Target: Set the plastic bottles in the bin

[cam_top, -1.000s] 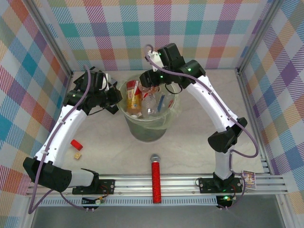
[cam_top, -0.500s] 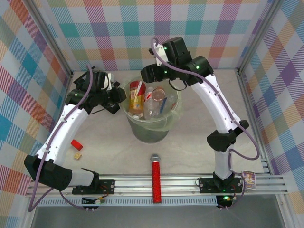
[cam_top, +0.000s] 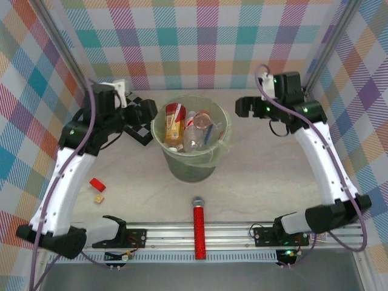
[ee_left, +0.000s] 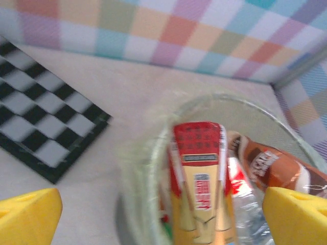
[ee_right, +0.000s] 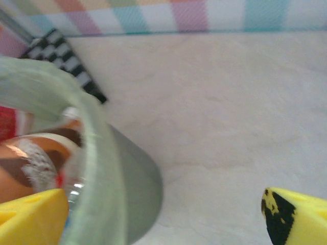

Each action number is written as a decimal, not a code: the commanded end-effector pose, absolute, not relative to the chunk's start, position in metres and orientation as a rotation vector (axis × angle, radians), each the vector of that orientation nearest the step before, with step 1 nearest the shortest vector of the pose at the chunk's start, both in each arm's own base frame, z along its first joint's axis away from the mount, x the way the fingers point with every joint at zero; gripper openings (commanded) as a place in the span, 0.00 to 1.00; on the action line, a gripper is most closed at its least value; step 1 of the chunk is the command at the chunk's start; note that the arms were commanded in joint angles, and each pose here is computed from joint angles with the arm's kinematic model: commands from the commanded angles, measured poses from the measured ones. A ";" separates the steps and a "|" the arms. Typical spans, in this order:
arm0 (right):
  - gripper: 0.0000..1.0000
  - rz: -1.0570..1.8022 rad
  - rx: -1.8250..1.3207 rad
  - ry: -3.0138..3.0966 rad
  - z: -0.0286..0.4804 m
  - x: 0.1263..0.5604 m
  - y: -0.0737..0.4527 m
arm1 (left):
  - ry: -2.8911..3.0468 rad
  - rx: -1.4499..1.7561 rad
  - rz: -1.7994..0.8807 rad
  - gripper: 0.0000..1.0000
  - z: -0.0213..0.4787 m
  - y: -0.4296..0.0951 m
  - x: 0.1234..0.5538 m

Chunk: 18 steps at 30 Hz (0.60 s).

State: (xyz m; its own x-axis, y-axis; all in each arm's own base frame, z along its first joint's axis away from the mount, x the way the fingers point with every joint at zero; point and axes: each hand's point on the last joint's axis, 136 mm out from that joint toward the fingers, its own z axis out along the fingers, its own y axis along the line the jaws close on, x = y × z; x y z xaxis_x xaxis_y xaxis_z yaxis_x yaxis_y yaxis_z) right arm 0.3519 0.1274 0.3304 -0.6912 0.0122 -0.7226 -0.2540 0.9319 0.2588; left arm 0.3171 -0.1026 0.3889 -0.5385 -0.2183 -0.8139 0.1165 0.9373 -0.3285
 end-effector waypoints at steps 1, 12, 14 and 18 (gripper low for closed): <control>0.99 0.354 -0.110 2.273 0.303 0.356 0.103 | 2.021 -0.195 -0.011 1.00 0.378 -0.032 0.304; 0.99 0.057 0.159 2.253 0.166 0.346 0.026 | 1.933 -0.568 0.313 1.00 0.247 0.055 0.286; 0.99 0.018 0.176 2.251 0.145 0.347 0.020 | 1.935 -0.577 0.307 1.00 0.223 0.056 0.295; 0.99 -0.052 0.166 2.274 0.110 0.352 0.014 | 1.974 -0.526 0.292 1.00 0.182 0.049 0.318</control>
State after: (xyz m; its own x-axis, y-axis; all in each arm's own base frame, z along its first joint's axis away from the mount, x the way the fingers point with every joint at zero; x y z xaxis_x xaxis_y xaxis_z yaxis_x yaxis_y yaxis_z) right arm 0.3266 0.0209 0.1014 -0.7387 0.1050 -0.6658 0.1076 0.9935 0.0372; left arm 0.2918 0.0498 0.1713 -0.4970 -0.2202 -0.8393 -0.4771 0.8773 0.0523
